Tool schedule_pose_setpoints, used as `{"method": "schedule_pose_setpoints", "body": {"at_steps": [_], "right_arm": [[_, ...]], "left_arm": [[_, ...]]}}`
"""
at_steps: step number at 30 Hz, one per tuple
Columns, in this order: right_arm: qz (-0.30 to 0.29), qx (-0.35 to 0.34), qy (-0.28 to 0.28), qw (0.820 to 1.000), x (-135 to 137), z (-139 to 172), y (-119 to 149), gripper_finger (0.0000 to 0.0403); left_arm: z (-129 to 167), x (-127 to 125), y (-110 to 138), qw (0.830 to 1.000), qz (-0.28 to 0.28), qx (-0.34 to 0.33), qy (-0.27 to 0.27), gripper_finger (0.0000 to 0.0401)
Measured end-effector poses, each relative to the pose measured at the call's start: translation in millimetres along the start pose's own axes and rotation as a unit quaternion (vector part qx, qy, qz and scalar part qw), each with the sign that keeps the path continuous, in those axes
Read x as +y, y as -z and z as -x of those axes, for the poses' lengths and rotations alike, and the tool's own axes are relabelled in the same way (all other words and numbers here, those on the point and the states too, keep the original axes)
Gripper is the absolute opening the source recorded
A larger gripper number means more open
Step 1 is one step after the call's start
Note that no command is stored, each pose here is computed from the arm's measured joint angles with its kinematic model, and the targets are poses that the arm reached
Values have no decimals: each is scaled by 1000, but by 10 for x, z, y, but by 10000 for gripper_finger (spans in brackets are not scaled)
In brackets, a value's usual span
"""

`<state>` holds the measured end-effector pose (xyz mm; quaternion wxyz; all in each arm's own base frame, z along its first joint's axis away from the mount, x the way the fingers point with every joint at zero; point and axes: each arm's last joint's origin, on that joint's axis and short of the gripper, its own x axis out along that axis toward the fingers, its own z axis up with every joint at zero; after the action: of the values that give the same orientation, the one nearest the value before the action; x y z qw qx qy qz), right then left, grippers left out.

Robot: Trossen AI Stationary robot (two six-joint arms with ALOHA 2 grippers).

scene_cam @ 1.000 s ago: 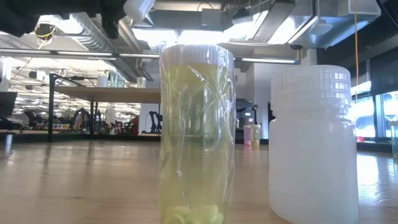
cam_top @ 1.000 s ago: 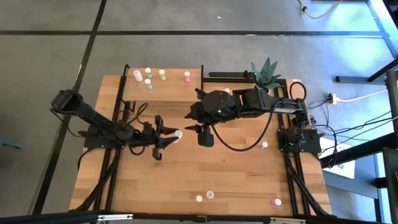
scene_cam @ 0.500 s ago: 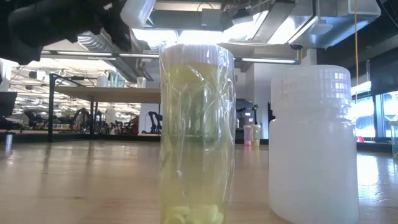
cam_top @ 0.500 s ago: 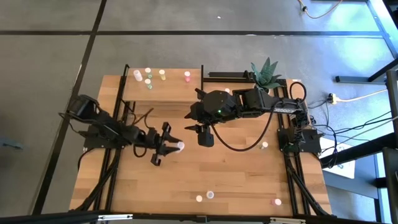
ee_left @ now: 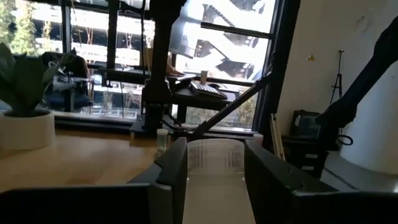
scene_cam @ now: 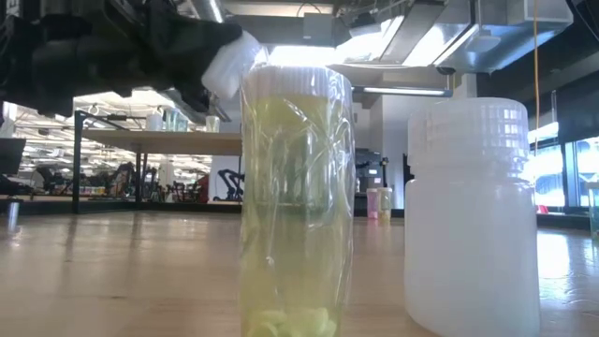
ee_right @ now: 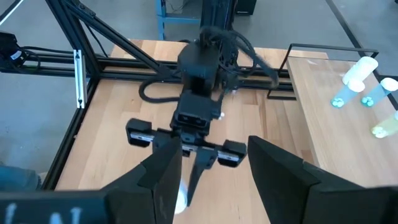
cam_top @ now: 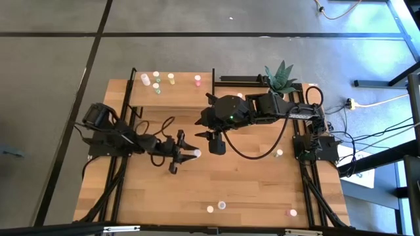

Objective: Pick and place medicine bottles onto shelf by color
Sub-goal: Put the top white pill bottle aligned with the other white pill bottle on the shelf

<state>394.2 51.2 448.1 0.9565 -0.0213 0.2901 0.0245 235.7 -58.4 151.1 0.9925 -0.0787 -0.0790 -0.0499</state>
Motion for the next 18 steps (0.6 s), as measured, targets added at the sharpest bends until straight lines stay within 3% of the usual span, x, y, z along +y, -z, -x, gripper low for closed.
{"method": "schedule_pose_setpoints", "body": {"at_steps": [11, 18], "right_arm": [[1, 0, 0, 1000, 0, 0, 0, 186], [0, -1, 0, 1000, 2, 0, -3, 186]], "left_arm": [[43, -2, 13, 1000, 3, 5, -4, 114], [387, -51, -73, 1000, 6, -3, -29, 114]]}}
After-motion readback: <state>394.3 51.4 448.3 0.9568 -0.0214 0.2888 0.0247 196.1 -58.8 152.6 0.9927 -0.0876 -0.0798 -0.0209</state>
